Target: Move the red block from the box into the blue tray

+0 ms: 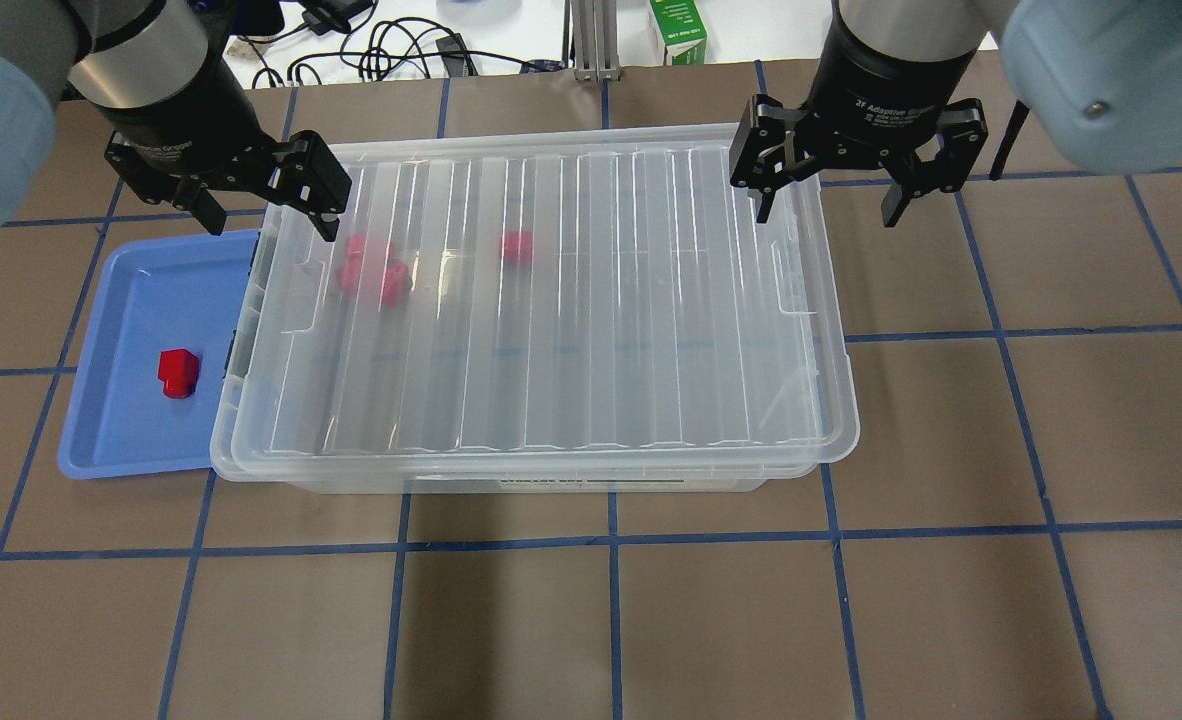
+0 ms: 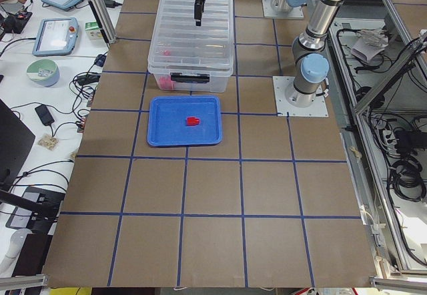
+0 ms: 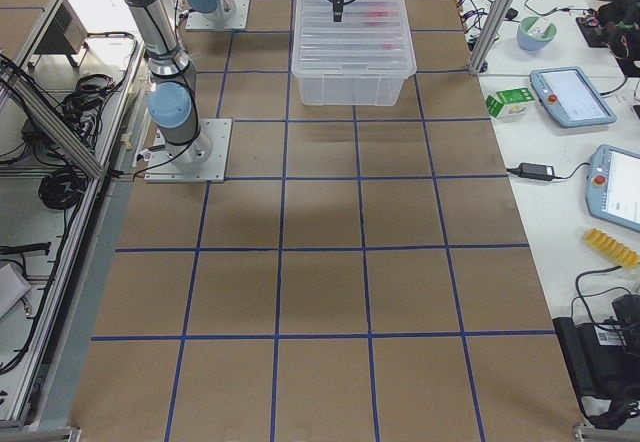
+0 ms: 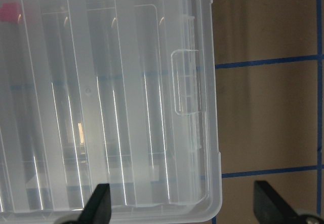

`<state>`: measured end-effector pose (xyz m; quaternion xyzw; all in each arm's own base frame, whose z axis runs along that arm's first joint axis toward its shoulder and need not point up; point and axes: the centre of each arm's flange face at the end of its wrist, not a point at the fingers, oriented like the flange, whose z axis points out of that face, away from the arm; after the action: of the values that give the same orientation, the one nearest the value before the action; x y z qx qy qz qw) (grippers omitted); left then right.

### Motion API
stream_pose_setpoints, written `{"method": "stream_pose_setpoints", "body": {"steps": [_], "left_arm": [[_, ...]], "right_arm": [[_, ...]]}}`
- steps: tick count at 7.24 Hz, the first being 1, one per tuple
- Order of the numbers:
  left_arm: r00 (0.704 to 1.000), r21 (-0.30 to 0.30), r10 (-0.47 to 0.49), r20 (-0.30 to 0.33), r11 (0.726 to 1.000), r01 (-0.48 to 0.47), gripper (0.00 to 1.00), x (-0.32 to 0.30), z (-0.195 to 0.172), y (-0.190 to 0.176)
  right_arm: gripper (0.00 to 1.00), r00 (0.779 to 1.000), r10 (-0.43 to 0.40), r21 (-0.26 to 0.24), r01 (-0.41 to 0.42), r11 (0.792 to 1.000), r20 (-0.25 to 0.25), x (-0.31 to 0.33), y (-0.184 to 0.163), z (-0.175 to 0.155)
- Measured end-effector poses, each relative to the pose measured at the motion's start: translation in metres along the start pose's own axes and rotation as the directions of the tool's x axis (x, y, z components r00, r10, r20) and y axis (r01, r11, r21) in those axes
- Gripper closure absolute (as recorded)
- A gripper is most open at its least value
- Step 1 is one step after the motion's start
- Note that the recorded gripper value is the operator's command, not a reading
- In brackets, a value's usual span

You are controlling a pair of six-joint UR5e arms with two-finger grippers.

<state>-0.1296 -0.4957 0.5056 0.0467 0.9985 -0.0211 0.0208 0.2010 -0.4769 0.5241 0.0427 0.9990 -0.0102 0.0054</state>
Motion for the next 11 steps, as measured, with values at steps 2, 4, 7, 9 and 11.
{"method": "stream_pose_setpoints", "body": {"steps": [2,4,7,9,11], "left_arm": [[1.000,-0.003,-0.012,0.002,1.000,0.012,0.00,-0.001,0.000,0.000],[1.000,0.008,-0.018,-0.003,1.000,0.018,0.00,-0.002,-0.005,-0.003],[0.999,0.017,-0.050,-0.004,0.999,0.050,0.00,-0.017,-0.012,-0.003],[0.998,0.018,-0.056,-0.004,0.998,0.056,0.00,-0.019,-0.013,-0.002],[0.998,0.017,-0.056,-0.005,0.998,0.056,0.00,-0.019,-0.012,-0.002]], "right_arm": [[0.00,1.000,0.000,-0.001,0.000,1.000,-0.001,0.000,0.000,0.001],[0.00,1.000,0.001,0.000,-0.001,1.000,0.000,0.000,0.000,0.000],[0.00,1.000,0.002,0.000,-0.002,1.000,0.000,0.000,-0.001,0.001],[0.00,1.000,0.002,0.000,-0.002,1.000,0.002,0.000,0.000,0.000],[0.00,1.000,0.002,-0.001,-0.002,1.000,0.001,0.000,-0.001,0.001]]}}
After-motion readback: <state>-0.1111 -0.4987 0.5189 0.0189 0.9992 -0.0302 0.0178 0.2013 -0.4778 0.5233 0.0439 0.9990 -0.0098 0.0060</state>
